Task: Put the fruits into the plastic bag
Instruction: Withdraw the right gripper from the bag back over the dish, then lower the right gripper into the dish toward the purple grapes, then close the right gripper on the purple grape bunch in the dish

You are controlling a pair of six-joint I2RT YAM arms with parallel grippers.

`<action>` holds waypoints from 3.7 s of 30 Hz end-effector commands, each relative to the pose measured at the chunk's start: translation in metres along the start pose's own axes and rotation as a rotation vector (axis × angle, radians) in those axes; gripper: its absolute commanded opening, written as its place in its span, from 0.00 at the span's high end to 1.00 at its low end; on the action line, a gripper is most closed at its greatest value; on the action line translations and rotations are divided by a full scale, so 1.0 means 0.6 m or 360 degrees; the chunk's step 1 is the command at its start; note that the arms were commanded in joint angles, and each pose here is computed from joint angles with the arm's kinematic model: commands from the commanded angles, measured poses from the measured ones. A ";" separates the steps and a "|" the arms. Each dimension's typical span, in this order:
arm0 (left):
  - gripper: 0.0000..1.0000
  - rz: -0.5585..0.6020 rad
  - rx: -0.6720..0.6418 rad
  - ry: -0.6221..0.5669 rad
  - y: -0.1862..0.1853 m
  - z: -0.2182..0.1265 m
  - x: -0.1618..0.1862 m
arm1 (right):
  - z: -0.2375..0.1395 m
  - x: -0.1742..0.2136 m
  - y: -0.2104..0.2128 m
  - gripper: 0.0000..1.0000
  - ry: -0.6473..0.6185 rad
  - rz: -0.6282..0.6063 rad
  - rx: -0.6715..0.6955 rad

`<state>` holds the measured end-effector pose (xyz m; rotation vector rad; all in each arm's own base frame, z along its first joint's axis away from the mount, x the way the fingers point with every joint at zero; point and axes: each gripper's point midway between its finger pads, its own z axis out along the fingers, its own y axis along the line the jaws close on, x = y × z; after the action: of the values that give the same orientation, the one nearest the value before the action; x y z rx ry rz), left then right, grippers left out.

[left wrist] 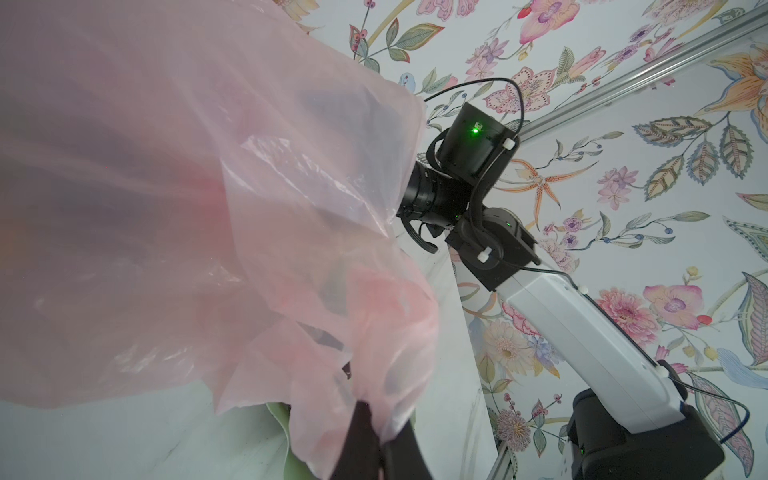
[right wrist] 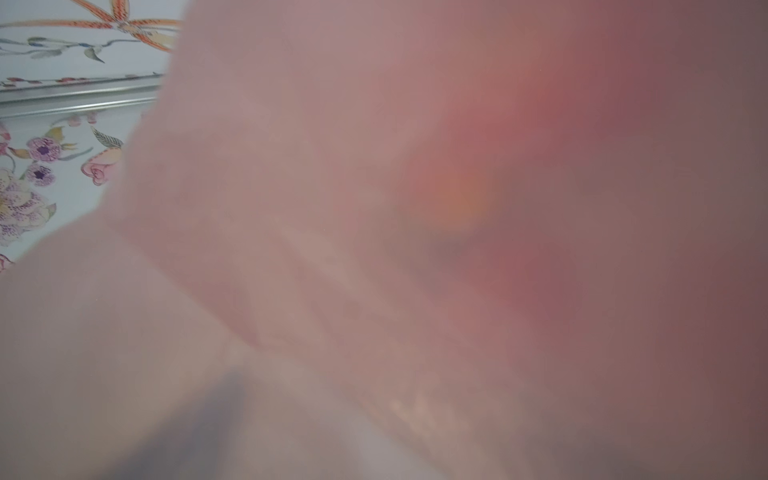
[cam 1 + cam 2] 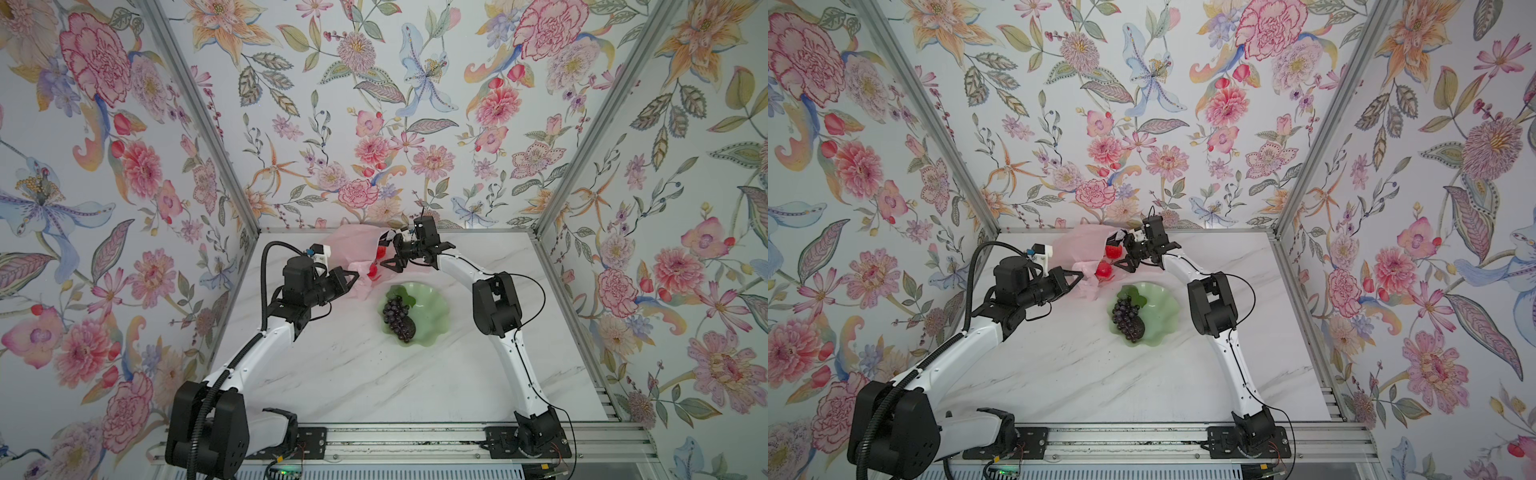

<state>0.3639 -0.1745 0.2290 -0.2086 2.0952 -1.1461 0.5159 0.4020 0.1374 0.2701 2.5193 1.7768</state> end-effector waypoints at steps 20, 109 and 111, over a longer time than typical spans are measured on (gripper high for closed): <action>1.00 -0.0091 -0.0045 -0.0161 0.024 0.002 -0.021 | -0.166 0.140 0.044 0.01 0.0254 -0.0587 0.0434; 1.00 -0.0095 -0.0108 -0.0150 0.050 -0.038 0.013 | -0.104 0.293 -0.186 0.19 0.0564 -0.0948 0.1529; 1.00 -0.0102 -0.0108 -0.0144 0.052 -0.038 0.015 | -0.105 0.295 -0.192 0.24 0.0573 -0.0934 0.1539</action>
<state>0.3517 -0.1500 0.2109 -0.3666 2.0589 -1.1058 0.3218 0.3458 0.0713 -0.7767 2.9752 0.4152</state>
